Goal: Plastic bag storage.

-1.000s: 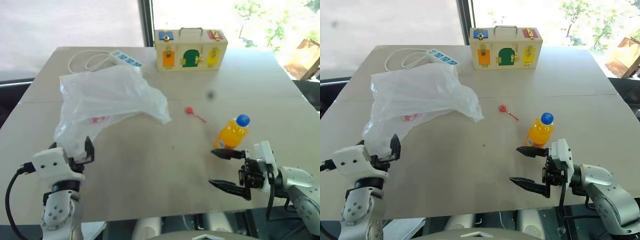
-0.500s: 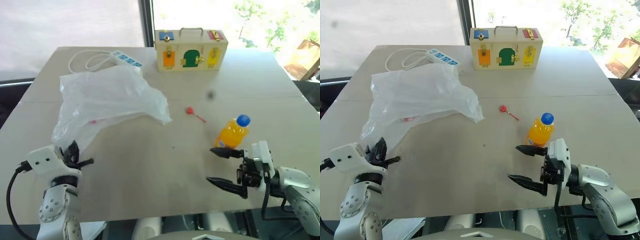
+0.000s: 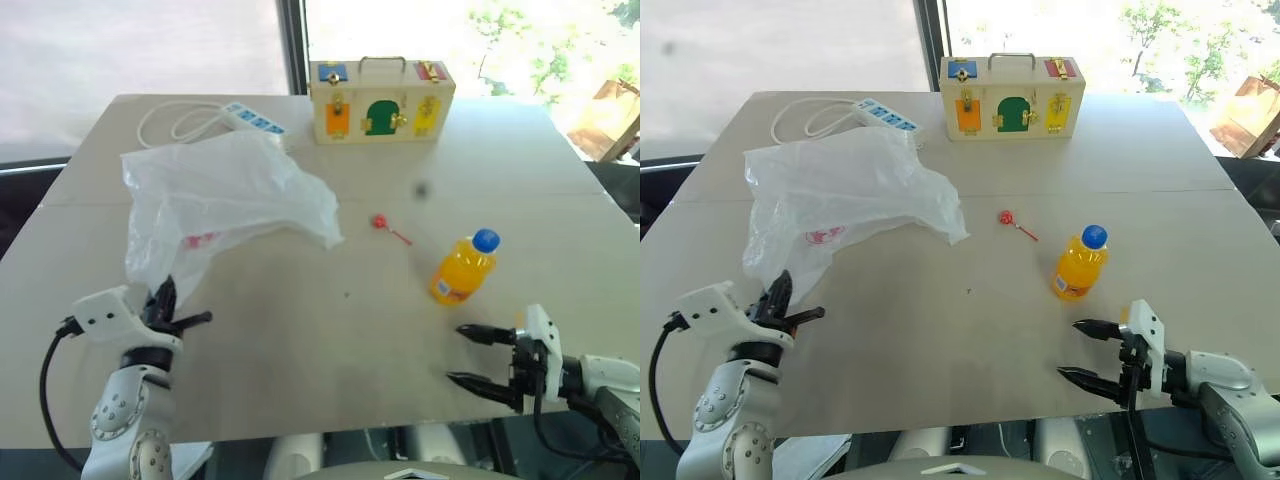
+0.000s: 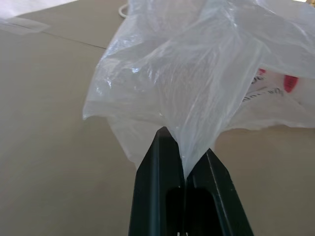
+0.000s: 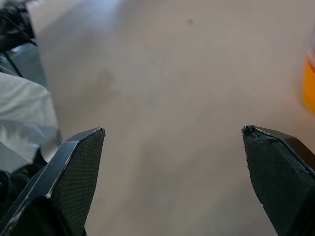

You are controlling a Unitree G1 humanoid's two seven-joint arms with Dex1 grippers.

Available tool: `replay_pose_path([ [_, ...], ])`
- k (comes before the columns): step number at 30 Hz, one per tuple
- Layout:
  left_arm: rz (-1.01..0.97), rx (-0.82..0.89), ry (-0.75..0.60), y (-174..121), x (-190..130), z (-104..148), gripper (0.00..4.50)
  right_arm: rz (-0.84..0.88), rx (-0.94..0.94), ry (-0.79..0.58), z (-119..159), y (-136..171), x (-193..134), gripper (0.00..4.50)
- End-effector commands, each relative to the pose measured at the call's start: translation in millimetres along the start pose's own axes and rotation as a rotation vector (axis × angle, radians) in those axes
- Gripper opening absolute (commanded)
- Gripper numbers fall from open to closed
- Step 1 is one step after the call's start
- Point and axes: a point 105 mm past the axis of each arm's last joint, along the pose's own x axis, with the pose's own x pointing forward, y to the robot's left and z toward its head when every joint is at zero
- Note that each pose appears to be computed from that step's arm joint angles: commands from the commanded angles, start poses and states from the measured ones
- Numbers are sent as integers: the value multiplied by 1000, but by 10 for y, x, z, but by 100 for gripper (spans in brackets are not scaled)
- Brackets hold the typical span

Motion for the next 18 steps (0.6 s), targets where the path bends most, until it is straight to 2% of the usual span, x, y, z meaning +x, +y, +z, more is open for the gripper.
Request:
replay_pose_path([
  [1,-88,-31,-40,-179,-4,116,2,-138,-90,-26,137,-219,-80,450],
  [4,-141,-67,-21,-271,-19,74,2,-274,-148,-76,291,-434,-60,450],
  [9,-172,-70,4,-334,-27,18,2,-365,-216,-183,531,-588,-7,450],
  [13,-191,-73,13,-324,-24,-22,2,-337,-216,-250,650,-540,109,450],
  [18,-230,-81,26,-377,-39,-60,2,-318,-180,-246,640,-518,249,450],
])
